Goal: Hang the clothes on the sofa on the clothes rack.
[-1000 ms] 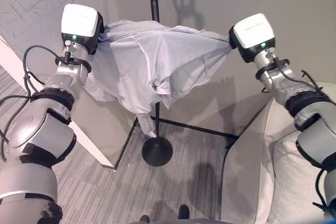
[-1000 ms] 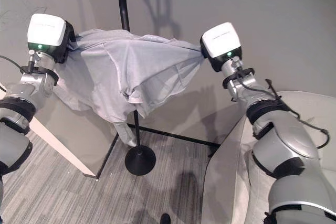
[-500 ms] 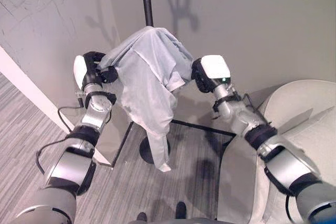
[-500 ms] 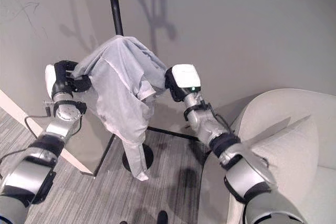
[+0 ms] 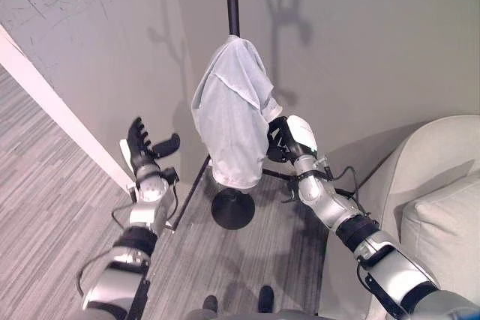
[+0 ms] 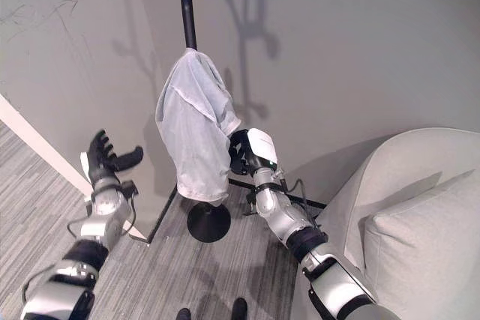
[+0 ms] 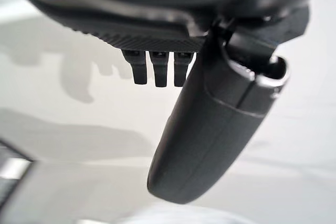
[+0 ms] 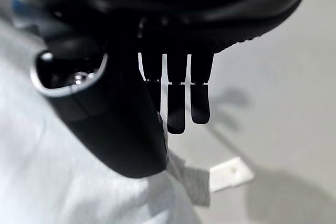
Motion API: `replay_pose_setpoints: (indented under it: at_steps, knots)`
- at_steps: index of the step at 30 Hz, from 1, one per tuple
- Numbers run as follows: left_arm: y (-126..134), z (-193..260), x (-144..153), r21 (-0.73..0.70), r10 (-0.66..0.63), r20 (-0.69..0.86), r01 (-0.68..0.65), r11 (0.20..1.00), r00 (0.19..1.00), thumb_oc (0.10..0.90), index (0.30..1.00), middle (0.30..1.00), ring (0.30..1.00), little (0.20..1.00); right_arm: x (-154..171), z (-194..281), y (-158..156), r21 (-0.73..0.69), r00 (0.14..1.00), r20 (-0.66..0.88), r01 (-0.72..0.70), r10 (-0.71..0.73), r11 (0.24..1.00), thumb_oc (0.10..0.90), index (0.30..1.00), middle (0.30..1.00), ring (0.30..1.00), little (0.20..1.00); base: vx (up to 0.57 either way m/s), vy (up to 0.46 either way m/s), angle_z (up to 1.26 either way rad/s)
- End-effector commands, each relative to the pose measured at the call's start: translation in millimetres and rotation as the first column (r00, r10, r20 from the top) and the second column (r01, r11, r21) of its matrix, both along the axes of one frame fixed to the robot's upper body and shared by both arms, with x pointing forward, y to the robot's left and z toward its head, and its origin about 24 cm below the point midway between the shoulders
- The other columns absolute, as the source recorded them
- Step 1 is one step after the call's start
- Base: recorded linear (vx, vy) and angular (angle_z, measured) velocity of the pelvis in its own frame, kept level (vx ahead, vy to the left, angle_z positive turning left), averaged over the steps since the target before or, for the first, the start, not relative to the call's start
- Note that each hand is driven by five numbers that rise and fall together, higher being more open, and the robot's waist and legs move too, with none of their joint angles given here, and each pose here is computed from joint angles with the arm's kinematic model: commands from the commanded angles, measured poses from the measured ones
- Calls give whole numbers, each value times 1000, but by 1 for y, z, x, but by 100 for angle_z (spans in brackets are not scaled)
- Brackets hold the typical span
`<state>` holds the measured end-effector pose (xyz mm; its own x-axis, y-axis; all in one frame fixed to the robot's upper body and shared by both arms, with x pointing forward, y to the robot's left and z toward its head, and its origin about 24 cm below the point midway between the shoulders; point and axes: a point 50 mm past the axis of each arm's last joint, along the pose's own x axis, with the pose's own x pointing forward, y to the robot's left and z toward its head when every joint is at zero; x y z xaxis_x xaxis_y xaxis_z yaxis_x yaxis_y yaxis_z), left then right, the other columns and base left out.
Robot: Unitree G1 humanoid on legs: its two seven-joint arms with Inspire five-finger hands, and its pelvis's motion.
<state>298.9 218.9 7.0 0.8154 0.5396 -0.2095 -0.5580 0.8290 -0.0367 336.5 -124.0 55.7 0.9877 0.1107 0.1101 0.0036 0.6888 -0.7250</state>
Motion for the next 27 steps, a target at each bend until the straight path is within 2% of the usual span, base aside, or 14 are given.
replay_pose_setpoints:
  at_steps: [1,5,8,10,11,14,15,18,19,21,23,24,25,27]
  knots:
    - [2,27,10,20,-21,152,18,1000,988,800,900,900,900,900,3,20,-12,130,997,70,7,-16,991,800,900,900,900,900,38,8,7]
    - [7,11,-7,1,-16,111,16,1000,994,800,900,900,900,900,-1,19,-22,153,997,63,31,-41,988,800,900,900,900,900,23,0,8]
    - [18,-15,-41,-42,-45,46,47,998,998,800,900,900,900,900,-11,17,-41,207,995,61,64,-78,976,800,900,900,900,900,7,0,2]
    - [21,-23,-49,-59,-52,22,53,997,998,800,900,900,900,900,-14,16,-44,226,995,56,71,-85,972,800,900,900,900,900,0,0,0]
    - [28,-46,-68,-91,-59,-70,52,994,996,800,900,900,900,900,-22,11,-52,286,993,44,90,-107,954,800,900,900,900,900,0,0,0]
    - [33,-72,-89,-165,-31,-164,3,986,986,800,900,900,900,900,-31,3,-59,337,991,17,117,-130,934,800,900,900,900,900,5,-2,1]
    - [32,-106,-120,-353,82,-268,-177,919,960,800,900,900,900,900,-48,-18,-69,298,980,-31,196,-196,934,800,900,900,900,900,28,-11,-4]
    - [29,-122,-137,-347,92,-352,-221,911,932,800,900,900,900,900,-59,-38,-75,303,959,-92,283,-267,910,800,900,900,900,900,14,-6,1]
    - [19,-145,-165,-356,89,-490,-292,888,867,800,900,900,900,900,-75,-67,-81,331,914,-195,402,-355,854,800,900,900,900,900,0,0,0]
    - [12,-159,-188,-363,89,-585,-358,860,806,800,900,900,900,900,-94,-95,-83,314,862,-302,493,-407,811,800,900,900,900,900,8,0,2]
    - [6,-169,-211,-325,31,-682,-340,882,731,800,900,900,900,900,-115,-128,-82,305,778,-464,589,-423,749,800,900,900,900,900,0,0,0]
    - [6,-169,-211,-325,31,-681,-340,882,731,800,900,900,900,900,-114,-128,-82,306,778,-464,589,-423,748,800,900,900,900,900,0,0,0]
    - [2,-176,-233,-309,-37,-758,-308,900,651,800,900,900,900,900,-138,-160,-78,332,649,-653,708,-390,623,800,900,900,900,900,0,0,0]
    - [-2,-180,-249,-307,-125,-816,-239,921,564,800,900,900,900,900,-174,-194,-75,302,437,-845,865,-307,401,800,900,900,900,900,-3,-2,2]
